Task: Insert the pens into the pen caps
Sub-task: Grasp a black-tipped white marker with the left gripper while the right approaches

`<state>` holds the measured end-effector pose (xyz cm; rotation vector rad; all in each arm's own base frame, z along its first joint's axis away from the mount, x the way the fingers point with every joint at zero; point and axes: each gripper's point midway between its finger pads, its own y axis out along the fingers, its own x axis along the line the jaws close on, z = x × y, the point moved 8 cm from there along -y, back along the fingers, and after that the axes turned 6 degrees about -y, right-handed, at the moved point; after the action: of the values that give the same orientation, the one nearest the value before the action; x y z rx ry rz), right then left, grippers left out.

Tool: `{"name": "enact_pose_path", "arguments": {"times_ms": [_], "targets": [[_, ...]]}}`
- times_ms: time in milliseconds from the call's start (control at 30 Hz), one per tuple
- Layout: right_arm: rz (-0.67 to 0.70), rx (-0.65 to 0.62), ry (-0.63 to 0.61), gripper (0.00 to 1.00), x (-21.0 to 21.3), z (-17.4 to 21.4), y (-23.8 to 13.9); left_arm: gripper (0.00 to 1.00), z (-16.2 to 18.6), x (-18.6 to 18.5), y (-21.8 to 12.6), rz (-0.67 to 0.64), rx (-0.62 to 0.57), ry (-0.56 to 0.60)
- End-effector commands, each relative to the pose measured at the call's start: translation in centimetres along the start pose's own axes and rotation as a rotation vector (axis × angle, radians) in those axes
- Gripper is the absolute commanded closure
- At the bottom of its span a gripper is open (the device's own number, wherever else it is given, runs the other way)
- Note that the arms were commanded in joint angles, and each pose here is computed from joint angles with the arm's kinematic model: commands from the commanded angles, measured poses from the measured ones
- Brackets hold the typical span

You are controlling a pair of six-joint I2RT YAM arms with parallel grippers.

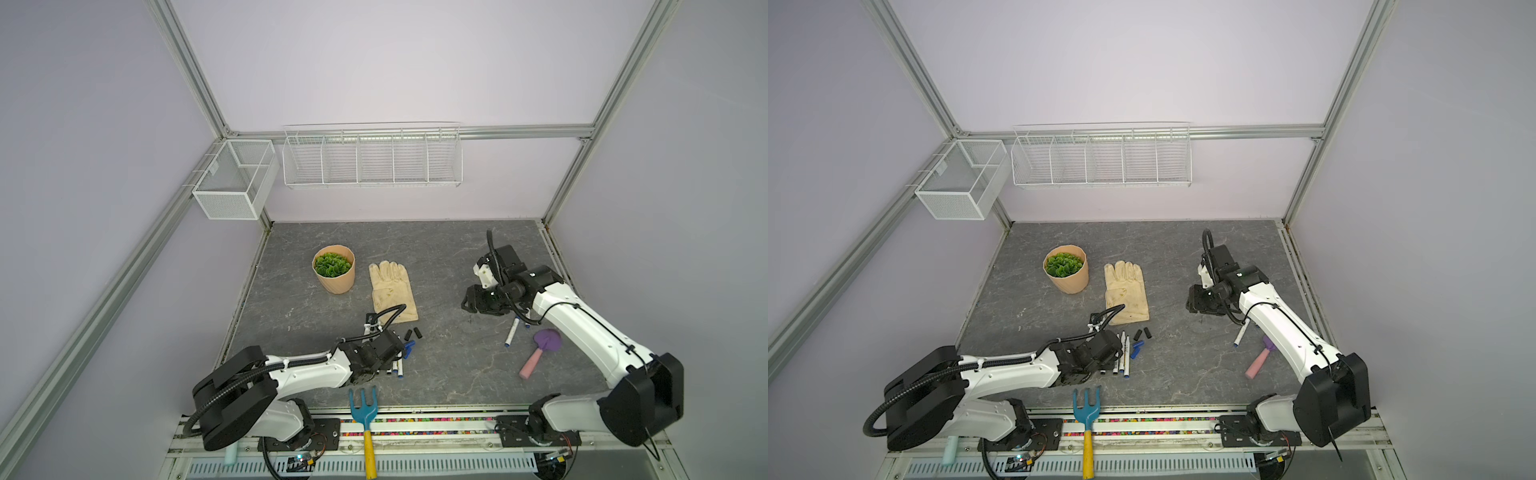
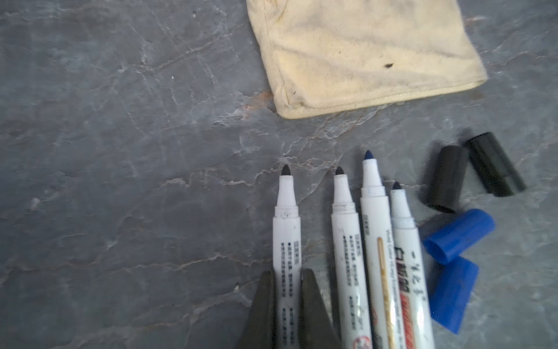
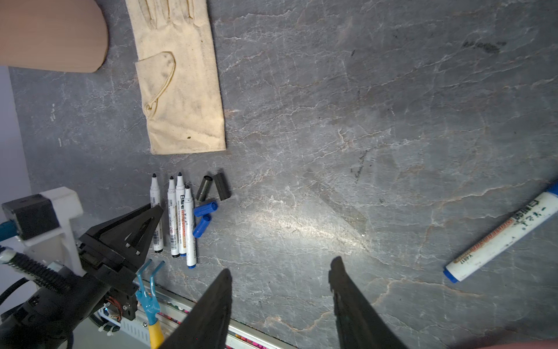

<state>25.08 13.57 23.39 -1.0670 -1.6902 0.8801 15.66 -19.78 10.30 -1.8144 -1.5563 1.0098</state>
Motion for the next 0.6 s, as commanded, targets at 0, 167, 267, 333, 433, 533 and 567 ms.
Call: {"name": "enact_pose_path", "arguments": {"times_ms": [0, 167, 267, 333, 433, 533, 567], "targets": [[-0.124, -0.054, -0.072, 0.45, 2.0, -0.3, -1.5, 1.00, -3.1, -2.0, -2.8, 0.153, -0.131, 0.005], [-0.290, -0.071, -0.172, 0.43, 5.3, -0.9, -2.4, 1.00, -5.8, -4.3, -6.2, 0.436, -0.314, 0.018], [-0.457, -0.088, -0.248, 0.44, 8.0, -1.3, -3.3, 1.00, -6.8, -5.7, -7.3, 0.524, -0.355, 0.059], [-0.535, -0.115, -0.293, 0.43, 9.5, -1.6, -4.0, 1.00, -7.5, -7.0, -7.8, 0.570, -0.366, 0.096], [-0.547, -0.108, -0.322, 0.43, 10.7, -2.0, -4.0, 1.00, -8.5, -8.6, -8.5, 0.635, -0.396, 0.103], [-0.518, -0.074, -0.301, 0.43, 10.8, -2.4, -2.7, 1.00, -9.4, -9.7, -8.9, 0.668, -0.420, 0.099], [-0.507, -0.064, -0.290, 0.43, 10.8, -2.5, -2.1, 1.00, -9.5, -10.0, -8.9, 0.674, -0.422, 0.102]]}}
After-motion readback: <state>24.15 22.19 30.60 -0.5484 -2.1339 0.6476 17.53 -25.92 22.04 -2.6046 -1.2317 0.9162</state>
